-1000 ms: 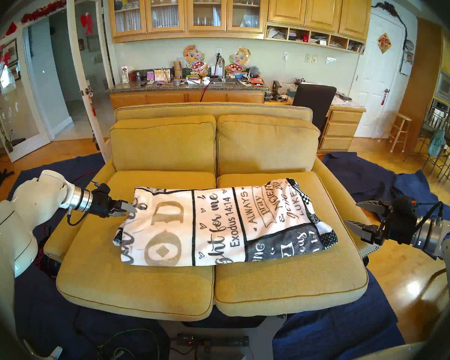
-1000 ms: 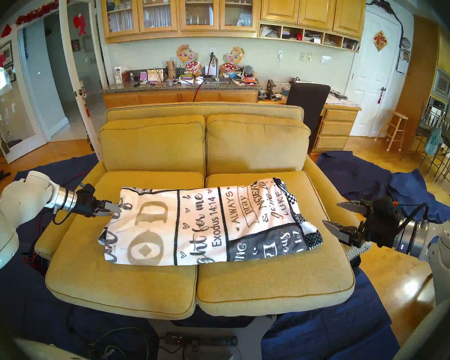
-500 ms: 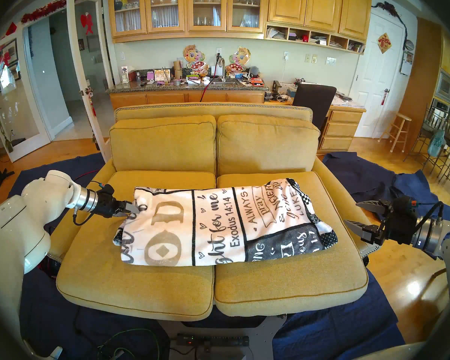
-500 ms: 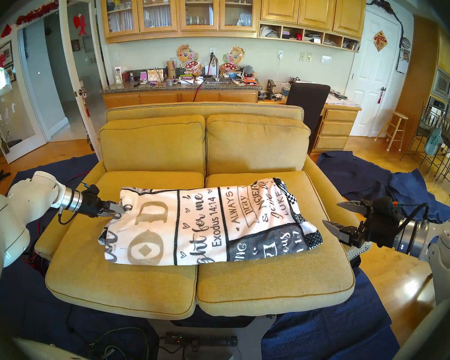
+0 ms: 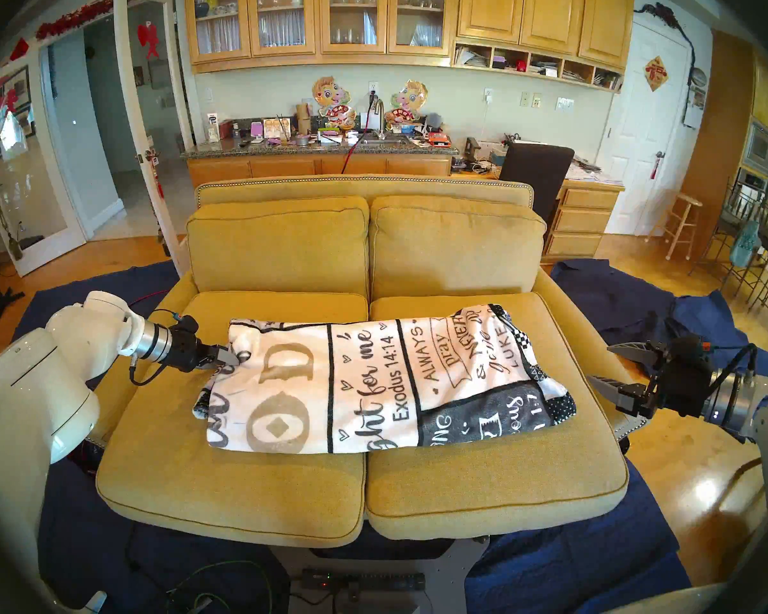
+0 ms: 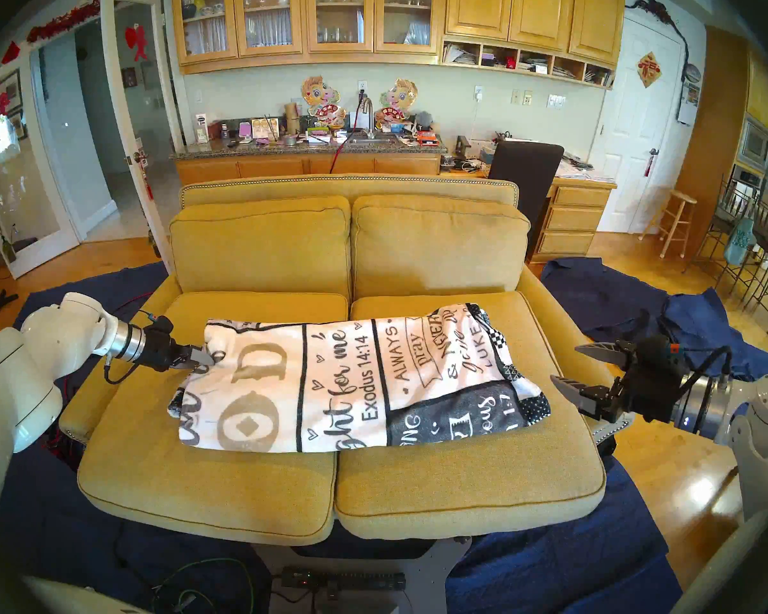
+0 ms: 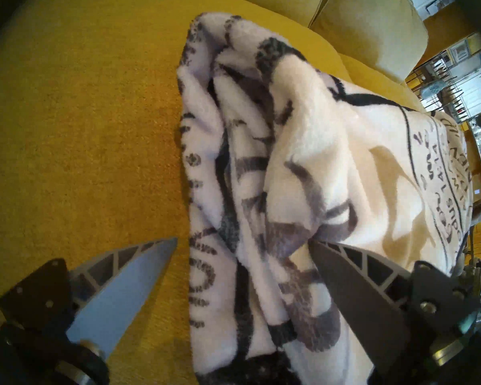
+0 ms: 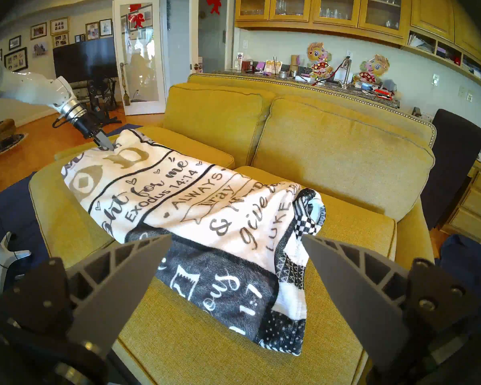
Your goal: Fold the blanket in half twice
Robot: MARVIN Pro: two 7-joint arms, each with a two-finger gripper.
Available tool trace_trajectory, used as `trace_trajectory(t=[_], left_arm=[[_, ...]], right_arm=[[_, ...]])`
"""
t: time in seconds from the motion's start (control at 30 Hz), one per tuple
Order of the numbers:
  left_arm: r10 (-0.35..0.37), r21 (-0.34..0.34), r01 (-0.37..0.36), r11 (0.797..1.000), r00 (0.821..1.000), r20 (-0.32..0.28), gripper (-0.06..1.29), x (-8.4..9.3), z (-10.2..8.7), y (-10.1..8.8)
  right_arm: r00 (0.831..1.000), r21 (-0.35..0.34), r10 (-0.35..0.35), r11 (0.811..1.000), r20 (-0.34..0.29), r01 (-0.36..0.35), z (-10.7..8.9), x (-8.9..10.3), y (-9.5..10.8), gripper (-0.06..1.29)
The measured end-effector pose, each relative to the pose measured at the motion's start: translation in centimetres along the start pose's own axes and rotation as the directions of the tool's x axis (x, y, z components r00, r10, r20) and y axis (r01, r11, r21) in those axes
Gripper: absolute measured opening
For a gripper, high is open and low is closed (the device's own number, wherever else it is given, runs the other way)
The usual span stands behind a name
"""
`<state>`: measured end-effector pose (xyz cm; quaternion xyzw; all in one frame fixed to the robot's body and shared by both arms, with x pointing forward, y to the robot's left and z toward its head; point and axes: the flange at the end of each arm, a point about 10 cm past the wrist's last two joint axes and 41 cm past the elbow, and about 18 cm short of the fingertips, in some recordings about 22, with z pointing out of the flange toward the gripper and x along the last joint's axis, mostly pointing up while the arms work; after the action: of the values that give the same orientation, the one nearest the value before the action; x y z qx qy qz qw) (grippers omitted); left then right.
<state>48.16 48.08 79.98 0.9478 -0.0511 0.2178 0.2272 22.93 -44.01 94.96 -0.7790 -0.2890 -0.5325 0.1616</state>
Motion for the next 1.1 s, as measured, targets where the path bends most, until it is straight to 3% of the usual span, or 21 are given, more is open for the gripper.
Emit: trace_trajectory(t=[0.33, 0.63, 1.1], left_arm=[[-0.014, 0.005, 0.014, 1.000, 1.000, -0.008, 1.23, 0.0, 0.6, 0.1], [-0.077, -0.063, 0.077, 0.995, 0.997, 0.004, 1.23, -0.2, 0.5, 0.7], [-0.098, -0.135, 0.103, 0.986, 0.994, 0.040, 1.23, -0.8, 1.5, 1.7]], right_arm=[[1.000, 0.000, 0.000, 1.000, 0.000, 0.000, 0.0, 0.0, 0.0, 1.22], [1.000, 0.000, 0.000, 1.000, 0.000, 0.000, 0.0, 0.0, 0.0, 1.22], [1.000, 0.000, -0.001, 1.000, 0.000, 0.001, 0.0, 0.0, 0.0, 1.22]])
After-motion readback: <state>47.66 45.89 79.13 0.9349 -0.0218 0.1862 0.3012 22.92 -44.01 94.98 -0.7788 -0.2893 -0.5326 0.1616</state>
